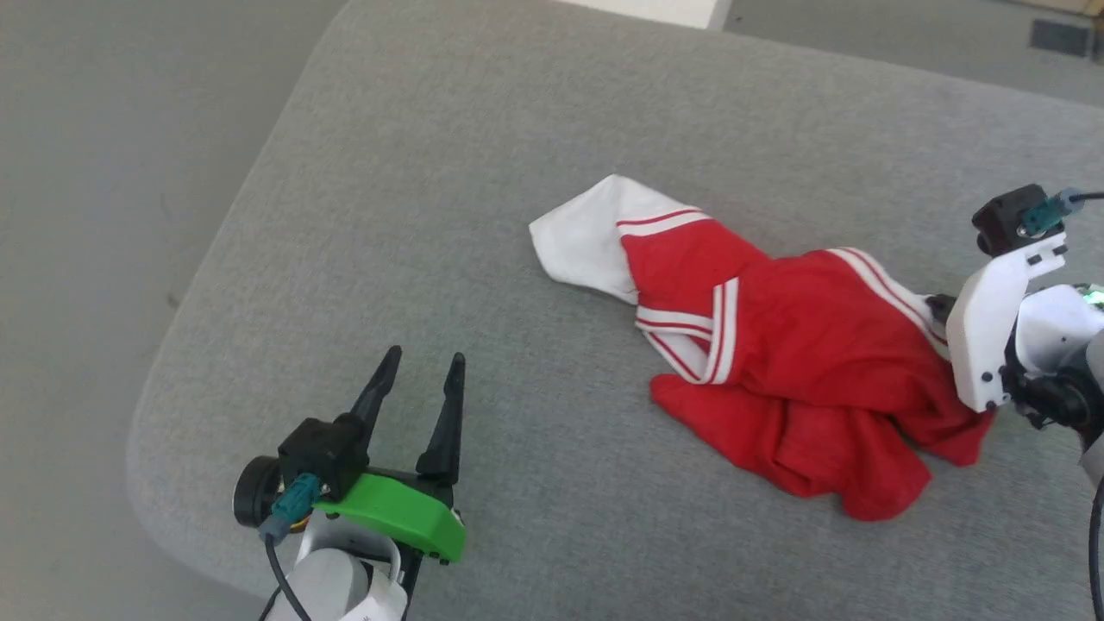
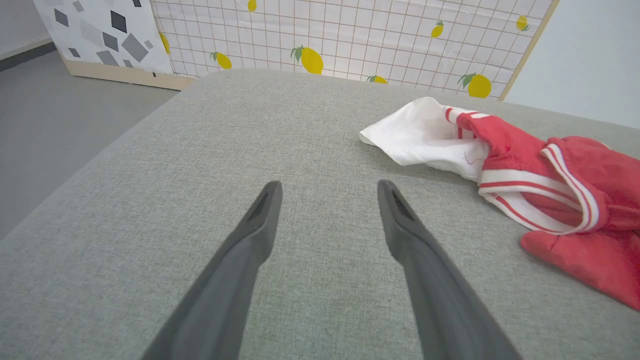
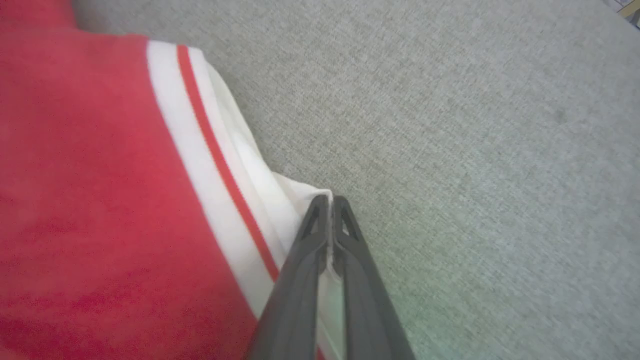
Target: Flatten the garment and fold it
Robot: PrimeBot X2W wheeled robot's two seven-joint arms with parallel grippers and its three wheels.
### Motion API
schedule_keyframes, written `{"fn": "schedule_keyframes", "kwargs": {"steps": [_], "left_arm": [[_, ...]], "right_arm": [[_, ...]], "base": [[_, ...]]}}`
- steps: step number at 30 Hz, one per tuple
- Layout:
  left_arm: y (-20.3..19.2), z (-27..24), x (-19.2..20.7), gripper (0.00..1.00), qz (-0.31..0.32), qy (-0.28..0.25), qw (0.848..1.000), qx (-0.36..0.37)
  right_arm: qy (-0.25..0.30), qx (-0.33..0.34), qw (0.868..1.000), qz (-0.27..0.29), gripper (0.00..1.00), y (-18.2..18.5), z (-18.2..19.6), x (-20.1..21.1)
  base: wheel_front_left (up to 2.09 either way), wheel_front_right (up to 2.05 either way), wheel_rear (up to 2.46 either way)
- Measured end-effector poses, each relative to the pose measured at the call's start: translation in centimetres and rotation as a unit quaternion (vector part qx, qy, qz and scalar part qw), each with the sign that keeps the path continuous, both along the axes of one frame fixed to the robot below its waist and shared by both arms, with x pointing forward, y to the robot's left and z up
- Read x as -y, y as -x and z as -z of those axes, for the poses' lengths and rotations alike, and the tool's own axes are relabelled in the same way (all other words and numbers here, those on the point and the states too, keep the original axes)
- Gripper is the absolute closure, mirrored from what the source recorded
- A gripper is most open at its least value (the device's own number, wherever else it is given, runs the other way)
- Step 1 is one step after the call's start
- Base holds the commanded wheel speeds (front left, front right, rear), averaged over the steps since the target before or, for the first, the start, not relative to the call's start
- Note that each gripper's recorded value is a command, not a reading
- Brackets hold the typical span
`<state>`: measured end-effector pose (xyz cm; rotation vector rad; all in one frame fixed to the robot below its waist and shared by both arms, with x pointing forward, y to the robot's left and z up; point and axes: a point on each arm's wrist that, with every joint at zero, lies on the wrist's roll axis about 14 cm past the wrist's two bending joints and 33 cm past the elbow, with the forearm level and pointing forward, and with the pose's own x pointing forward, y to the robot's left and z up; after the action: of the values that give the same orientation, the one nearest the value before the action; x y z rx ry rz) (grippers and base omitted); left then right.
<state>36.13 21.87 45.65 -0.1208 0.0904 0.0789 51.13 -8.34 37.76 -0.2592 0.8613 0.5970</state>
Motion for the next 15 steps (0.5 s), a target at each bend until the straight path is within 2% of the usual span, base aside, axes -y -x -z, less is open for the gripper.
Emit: {"fn": "schedule_keyframes", "kwargs": {"steps": [4, 7, 11, 15], "left_arm": [[-0.4, -0.9, 0.8, 0.0, 0.015, 0.006, 1.0, 0.017], [-0.7, -1.3, 1.6, 0.0, 0.028, 0.01, 0.999, 0.026], [-1.1, -1.8, 2.8, 0.0, 0.047, 0.015, 0.998, 0.036], [-1.6, -2.5, 4.2, 0.0, 0.067, 0.02, 0.996, 0.049]], "right_arm": [[-0.029, 0.049, 0.998, 0.035, 1.0, 0.0, -2.4, 2.0], [-0.026, 0.092, 0.993, 0.07, 1.0, -0.2, -4.6, 5.2], [-0.02, 0.138, 0.982, 0.13, 1.0, 0.2, -7.2, 10.1], [0.01, 0.152, 0.965, 0.212, 1.0, 2.3, -8.1, 16.5]], "base": [[0.0, 0.0, 0.0], [0.0, 0.0, 0.0], [0.0, 0.0, 0.0], [0.0, 0.0, 0.0]]}}
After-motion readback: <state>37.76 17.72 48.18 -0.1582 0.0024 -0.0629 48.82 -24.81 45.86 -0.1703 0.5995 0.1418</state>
